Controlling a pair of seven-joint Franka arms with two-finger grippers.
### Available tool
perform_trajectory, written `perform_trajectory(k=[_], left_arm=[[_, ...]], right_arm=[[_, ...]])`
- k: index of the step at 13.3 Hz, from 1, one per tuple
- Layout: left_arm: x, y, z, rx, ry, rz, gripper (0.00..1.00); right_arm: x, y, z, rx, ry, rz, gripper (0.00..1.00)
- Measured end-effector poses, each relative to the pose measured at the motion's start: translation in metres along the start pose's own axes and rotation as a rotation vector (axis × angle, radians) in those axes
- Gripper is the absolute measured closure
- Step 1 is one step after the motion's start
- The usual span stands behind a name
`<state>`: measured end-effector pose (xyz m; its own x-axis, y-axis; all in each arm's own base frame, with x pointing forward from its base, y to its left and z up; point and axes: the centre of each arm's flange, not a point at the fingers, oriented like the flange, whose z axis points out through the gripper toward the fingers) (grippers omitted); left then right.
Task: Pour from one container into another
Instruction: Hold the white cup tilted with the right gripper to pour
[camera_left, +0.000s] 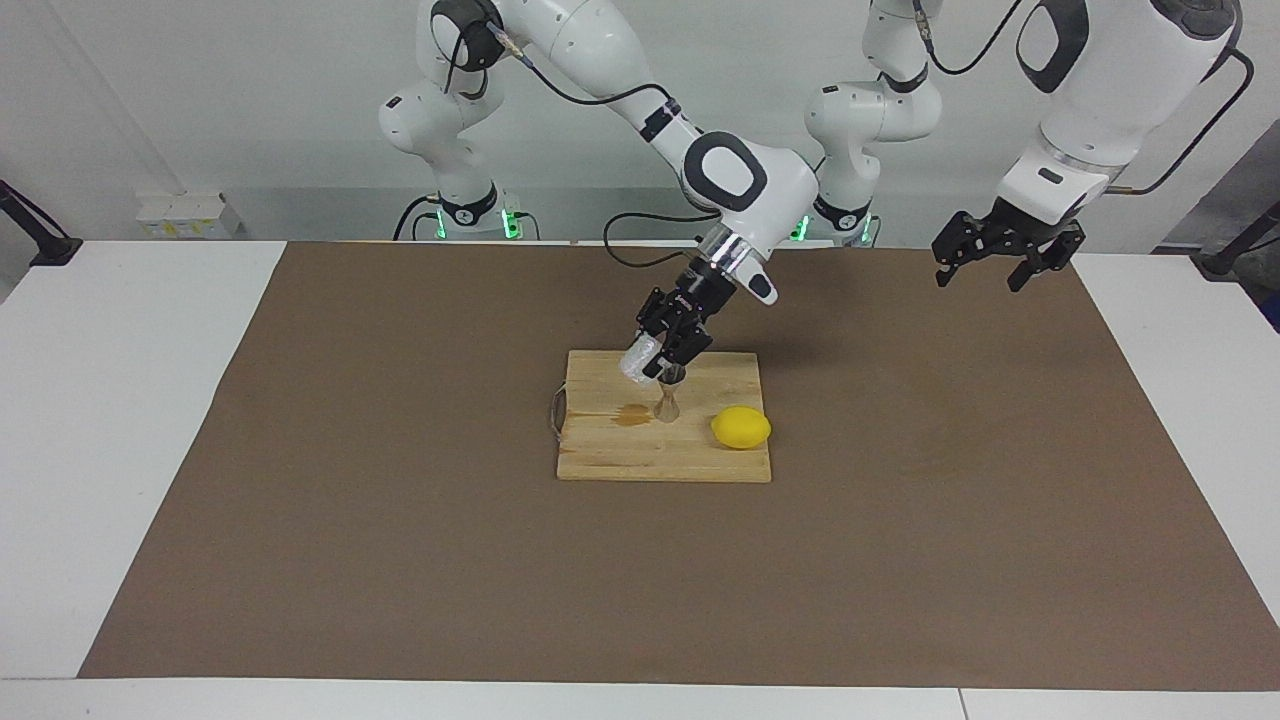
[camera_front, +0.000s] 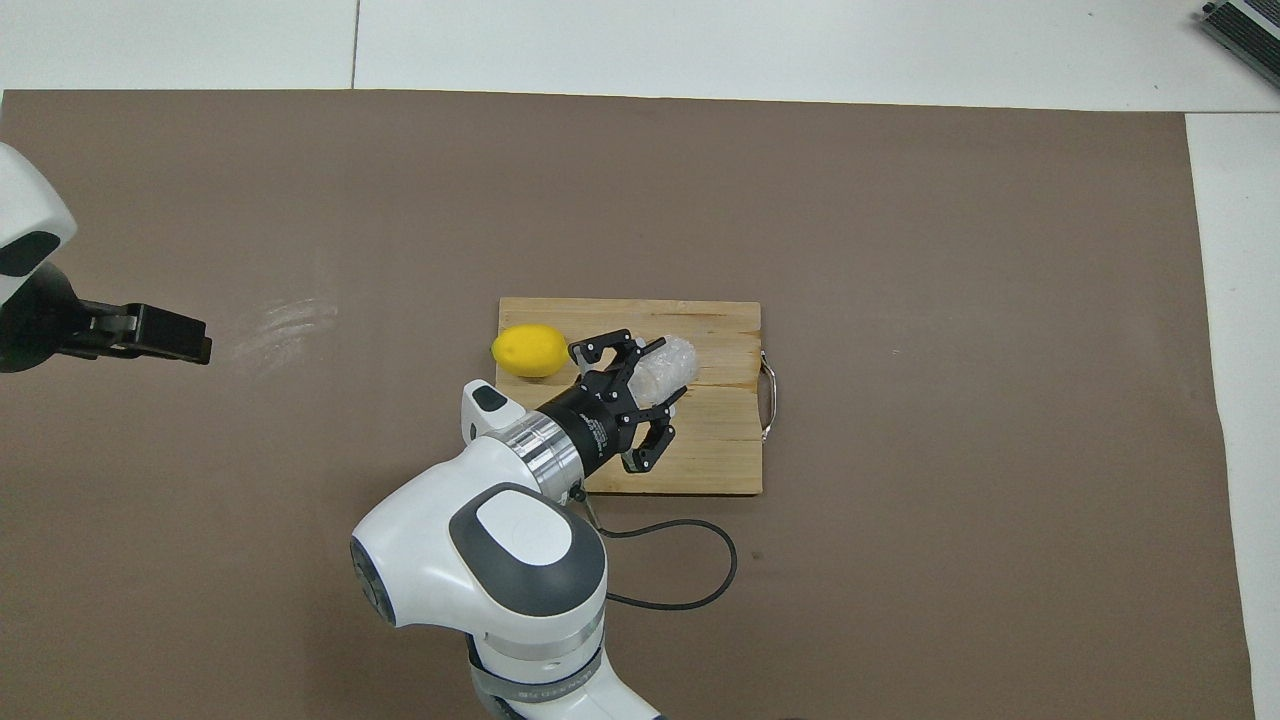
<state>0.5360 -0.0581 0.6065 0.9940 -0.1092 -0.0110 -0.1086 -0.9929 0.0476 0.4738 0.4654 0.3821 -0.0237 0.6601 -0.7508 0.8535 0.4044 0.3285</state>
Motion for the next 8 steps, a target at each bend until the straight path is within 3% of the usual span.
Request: perform_trajectory(k=[8], left_arm=[[0.001,0.0,0.003,-0.001,-0.005,0.0,0.0]], right_arm=[[0.004,-0.011,-0.008,-0.045,-0.017,0.004,0.45]])
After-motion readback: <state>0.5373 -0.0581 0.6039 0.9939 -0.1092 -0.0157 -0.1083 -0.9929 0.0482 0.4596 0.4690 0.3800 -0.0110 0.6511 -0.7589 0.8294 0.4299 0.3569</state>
